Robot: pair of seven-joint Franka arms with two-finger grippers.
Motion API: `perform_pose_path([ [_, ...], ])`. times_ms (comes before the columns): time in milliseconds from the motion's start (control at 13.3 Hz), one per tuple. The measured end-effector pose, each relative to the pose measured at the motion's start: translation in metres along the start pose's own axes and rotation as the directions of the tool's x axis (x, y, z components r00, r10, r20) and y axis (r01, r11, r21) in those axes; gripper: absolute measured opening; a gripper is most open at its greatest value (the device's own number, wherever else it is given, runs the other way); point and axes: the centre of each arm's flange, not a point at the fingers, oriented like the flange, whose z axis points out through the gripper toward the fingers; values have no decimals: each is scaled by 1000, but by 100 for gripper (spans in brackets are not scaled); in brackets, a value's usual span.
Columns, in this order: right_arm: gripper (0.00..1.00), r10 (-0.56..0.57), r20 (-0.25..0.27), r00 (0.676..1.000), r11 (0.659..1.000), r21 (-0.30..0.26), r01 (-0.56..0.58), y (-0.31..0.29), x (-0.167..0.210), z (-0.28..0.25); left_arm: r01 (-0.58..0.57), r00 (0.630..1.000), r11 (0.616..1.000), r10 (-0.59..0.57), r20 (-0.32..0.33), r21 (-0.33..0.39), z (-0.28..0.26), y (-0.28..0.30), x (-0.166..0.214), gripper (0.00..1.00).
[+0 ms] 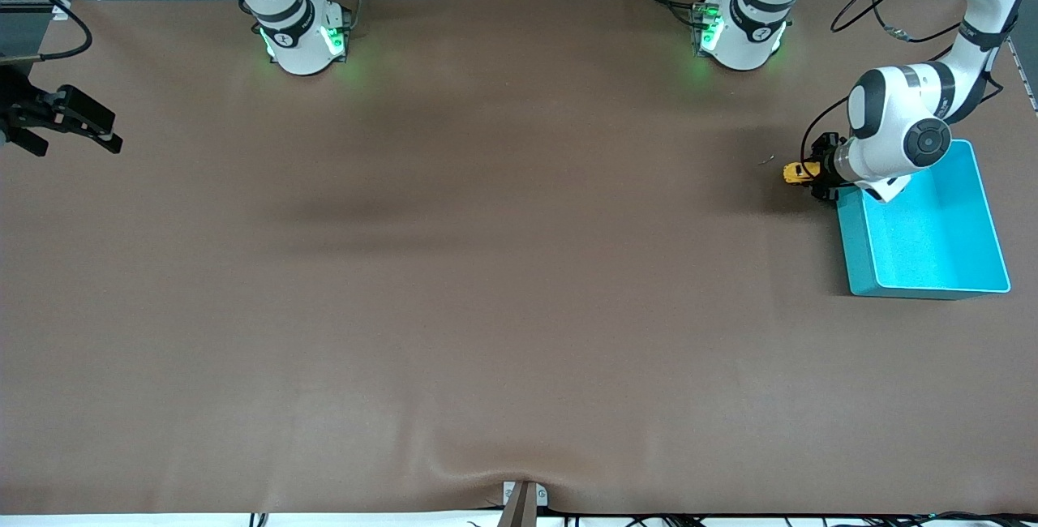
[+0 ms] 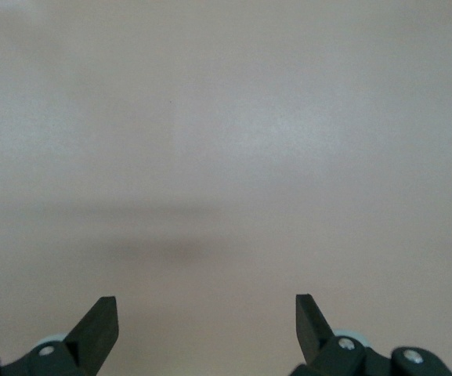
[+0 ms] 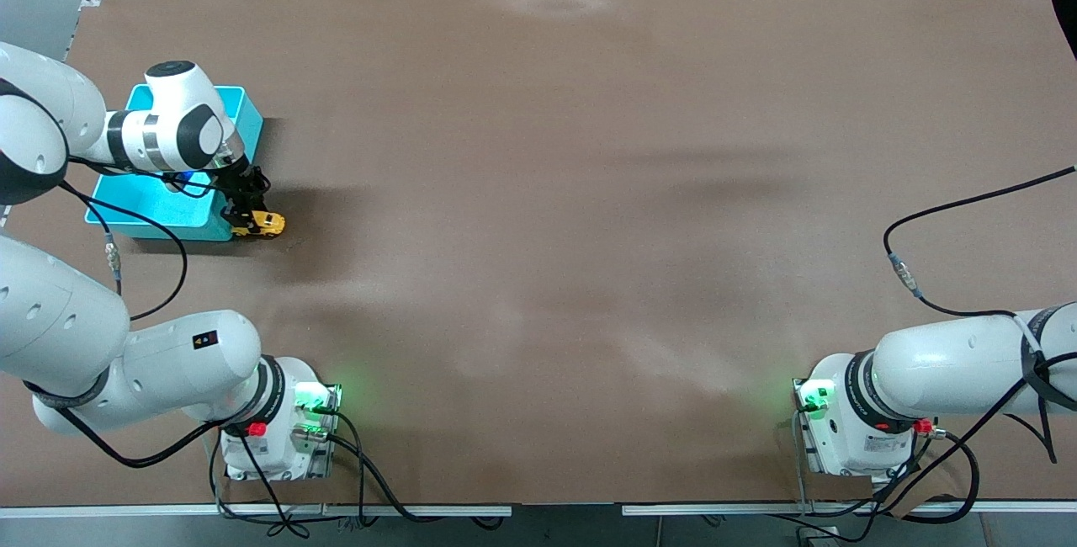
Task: Wind and store yellow beetle car
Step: 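Lift the car with the left gripper over the teal box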
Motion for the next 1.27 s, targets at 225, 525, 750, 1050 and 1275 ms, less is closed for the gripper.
perform_pose_path([
  [225, 100, -3, 4, 1000, 1000, 0, 3, -1, 2, 3, 12, 1000, 999, -13, -9, -30, -12, 7, -4, 48],
  [525, 100, -5, 12, 1000, 1000, 0, 5, -3, 4, 7, -13, 999, 997, 10, -41, -79, -35, 17, -38, 48],
  [750, 100, -6, 11, 1000, 1000, 0, 6, -3, 4, 7, -60, 996, 993, 53, -70, -97, -56, 23, -66, 48],
  [1050, 100, -11, 9, 1000, 1000, 0, 11, -5, 4, 7, -145, 985, 986, 137, -104, -80, -103, 36, -79, 48],
  [1275, 100, -12, 10, 1000, 1000, 0, 12, -6, 4, 7, -326, 940, 945, 319, -122, -36, -137, 45, -71, 48],
])
